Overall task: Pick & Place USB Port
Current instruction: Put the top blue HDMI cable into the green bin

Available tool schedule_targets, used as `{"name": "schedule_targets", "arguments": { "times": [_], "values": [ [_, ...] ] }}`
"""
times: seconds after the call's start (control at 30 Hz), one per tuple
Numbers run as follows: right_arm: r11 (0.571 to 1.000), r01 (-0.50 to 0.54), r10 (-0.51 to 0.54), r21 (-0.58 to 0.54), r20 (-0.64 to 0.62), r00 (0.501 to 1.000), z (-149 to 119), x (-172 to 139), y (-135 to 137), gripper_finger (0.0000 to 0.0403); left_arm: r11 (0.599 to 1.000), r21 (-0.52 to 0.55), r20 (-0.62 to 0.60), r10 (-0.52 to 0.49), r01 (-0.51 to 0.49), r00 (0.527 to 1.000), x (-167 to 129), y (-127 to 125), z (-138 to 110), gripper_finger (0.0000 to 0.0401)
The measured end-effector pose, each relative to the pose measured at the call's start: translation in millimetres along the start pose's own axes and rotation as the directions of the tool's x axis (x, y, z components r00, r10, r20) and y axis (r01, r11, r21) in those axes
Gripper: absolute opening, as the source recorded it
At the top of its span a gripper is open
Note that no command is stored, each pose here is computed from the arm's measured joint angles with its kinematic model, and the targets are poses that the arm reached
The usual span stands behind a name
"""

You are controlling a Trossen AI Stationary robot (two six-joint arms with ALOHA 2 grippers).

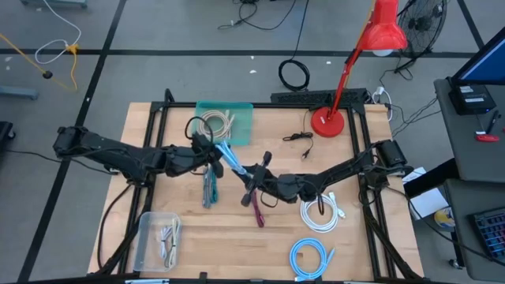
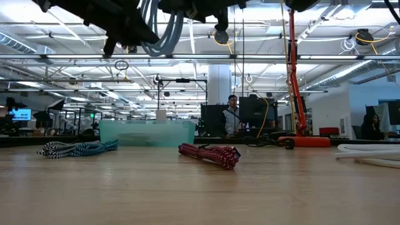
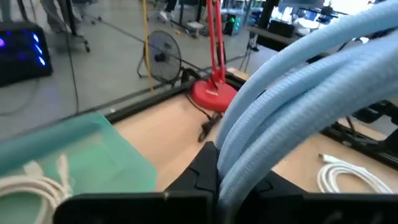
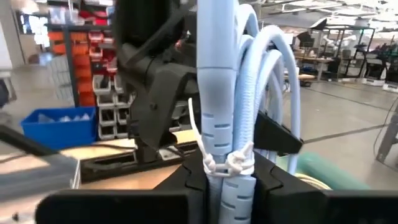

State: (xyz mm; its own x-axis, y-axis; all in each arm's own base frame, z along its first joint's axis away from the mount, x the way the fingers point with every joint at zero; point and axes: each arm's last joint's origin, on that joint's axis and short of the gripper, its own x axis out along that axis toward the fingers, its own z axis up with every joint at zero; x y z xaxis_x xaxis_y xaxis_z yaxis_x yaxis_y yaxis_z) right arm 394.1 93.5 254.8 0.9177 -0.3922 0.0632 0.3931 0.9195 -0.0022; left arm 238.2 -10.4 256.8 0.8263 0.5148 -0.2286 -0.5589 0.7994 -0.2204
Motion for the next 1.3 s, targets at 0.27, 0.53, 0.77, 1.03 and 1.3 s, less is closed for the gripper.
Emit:
{"name": "schedule_targets", "arguments": {
  "times": [0.27,0.53,0.77,1.03,1.3],
  "values": [
    [0.995,0.066,-0.070,-0.081,-0.050,0.996,-2,-3,-1,0.0111,0.987,-0.152,-0.096,-0.065,0.050,0.993,2,12,0,0.0012],
    [0.912,0.334,-0.357,-0.240,-0.059,0.932,-3,-3,-11,0.0223,0.963,-0.269,-0.202,-0.079,0.022,0.976,1,30,1,0.0012],
    [0.864,0.391,-0.430,-0.317,-0.061,0.901,-4,-4,-13,0.0285,0.883,-0.464,-0.390,-0.137,-0.066,0.911,-2,73,31,0.0012],
    [0.831,0.404,-0.459,-0.384,-0.061,0.886,-4,-5,-13,0.0298,0.789,-0.558,-0.585,-0.156,-0.256,0.796,15,120,83,0.0011],
    [0.820,0.396,-0.454,-0.413,-0.051,0.889,16,-20,-8,0.0294,0.776,-0.376,-0.875,-0.118,-0.506,0.470,102,158,80,0.0011]
  ]
}}
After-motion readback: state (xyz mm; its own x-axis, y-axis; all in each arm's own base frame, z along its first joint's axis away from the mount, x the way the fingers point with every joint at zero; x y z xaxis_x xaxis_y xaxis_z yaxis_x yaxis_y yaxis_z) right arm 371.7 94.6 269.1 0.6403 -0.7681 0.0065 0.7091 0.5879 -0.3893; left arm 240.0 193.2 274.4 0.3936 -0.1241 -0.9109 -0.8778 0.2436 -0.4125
